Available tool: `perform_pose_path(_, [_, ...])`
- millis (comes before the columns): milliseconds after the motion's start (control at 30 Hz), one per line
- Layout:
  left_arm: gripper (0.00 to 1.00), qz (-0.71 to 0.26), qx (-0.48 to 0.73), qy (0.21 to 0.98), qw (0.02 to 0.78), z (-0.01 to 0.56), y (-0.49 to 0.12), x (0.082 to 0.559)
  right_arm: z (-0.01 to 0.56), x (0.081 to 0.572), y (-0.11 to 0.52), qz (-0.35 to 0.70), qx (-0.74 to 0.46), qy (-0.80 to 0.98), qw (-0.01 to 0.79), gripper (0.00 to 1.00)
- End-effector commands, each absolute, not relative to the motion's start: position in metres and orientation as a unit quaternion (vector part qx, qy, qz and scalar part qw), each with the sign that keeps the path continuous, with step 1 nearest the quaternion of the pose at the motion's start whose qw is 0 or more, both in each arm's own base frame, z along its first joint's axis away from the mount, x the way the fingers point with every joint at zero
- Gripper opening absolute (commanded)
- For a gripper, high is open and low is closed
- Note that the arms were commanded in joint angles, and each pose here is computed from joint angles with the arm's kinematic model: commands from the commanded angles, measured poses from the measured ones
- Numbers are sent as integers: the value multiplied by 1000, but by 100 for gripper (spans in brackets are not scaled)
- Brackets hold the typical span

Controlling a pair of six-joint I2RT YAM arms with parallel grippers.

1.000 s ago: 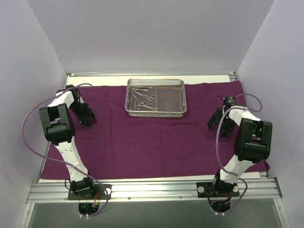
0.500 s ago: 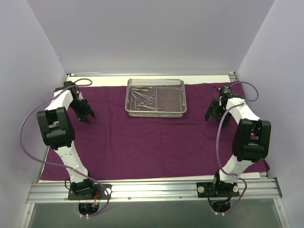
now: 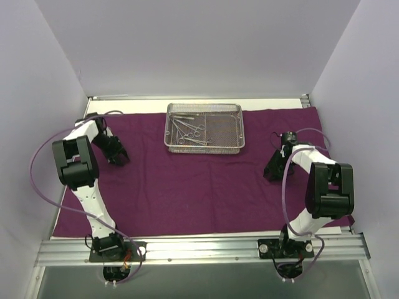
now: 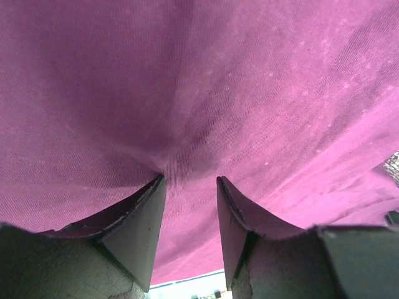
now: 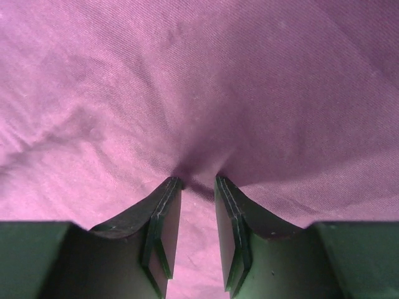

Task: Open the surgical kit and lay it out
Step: Smooth out the surgical kit at the center of the board.

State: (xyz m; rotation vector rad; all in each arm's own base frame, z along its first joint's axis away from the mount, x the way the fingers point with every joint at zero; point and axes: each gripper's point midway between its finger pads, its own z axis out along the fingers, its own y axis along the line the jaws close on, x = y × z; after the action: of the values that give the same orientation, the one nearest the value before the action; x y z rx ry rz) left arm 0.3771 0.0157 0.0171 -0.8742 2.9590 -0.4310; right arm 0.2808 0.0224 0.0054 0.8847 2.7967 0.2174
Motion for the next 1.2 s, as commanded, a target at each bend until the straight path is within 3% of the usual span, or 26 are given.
perform_pose_path(0, [50,-114,-291,950,-4,-11,35,372,-21,239,39,76,318,945,20,29])
perform_pose_path(600, [50,-113,-315,942,-1,-15,69,377,-20,249,50,85,310,947,15,31])
perform_pose_path(900, [50,-121,-318,940,7,-9,63,374,-20,212,45,89,359,929,-8,32])
perform_pose_path(1033, [51,-128,-315,939,53,13,59,380,-1,252,35,85,323,941,46,37])
perform_pose_path(1133, [52,-139,-303,937,101,43,51,395,35,306,16,51,276,953,115,46])
perform_pose_path(1167, [54,-142,-300,936,114,52,50,401,47,319,12,41,257,956,132,55])
